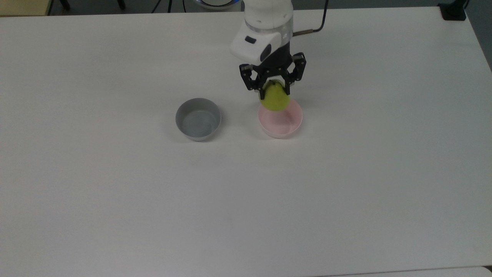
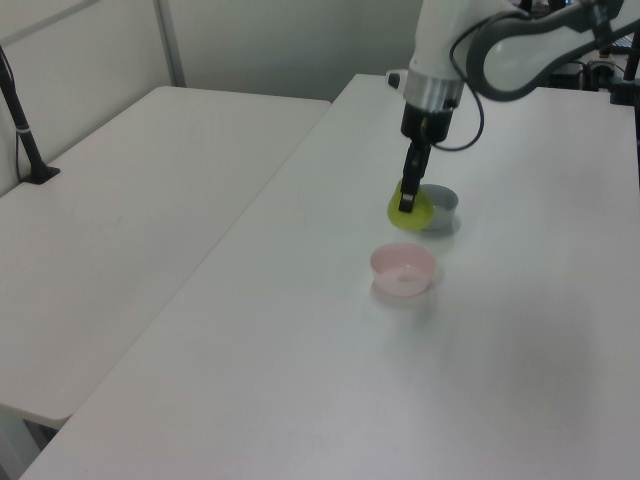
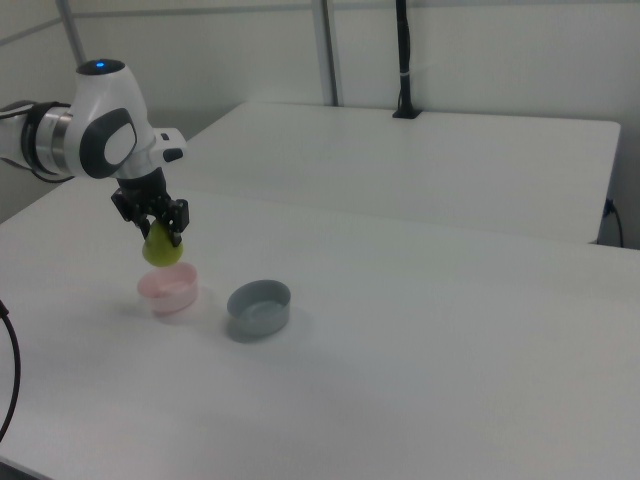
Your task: Place the pear in the bowl
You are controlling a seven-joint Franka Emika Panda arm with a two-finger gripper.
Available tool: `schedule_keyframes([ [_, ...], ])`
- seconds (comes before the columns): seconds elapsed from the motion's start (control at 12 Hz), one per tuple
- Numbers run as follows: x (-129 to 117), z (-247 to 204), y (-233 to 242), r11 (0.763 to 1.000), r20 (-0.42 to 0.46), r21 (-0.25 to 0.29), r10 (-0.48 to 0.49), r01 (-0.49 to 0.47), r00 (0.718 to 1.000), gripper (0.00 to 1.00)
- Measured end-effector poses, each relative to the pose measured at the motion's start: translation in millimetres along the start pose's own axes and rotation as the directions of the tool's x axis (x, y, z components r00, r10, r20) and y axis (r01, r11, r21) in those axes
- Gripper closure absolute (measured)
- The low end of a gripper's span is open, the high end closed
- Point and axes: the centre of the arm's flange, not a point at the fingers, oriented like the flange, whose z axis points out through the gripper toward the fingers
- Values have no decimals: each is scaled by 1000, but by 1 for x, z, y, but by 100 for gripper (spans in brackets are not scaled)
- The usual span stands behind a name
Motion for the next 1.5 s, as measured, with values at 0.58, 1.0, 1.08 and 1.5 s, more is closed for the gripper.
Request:
schedule_keyframes([
  [0.58,3,83,-23,999,32,-51,-11,13,999,39],
  [1.0,2,95,-21,998,46,-58,-13,15,999,25],
  [1.08,3,94,-21,998,44,-58,-11,14,999,13],
  [1.5,7,55,-19,998,81,-64,0,5,997,0],
])
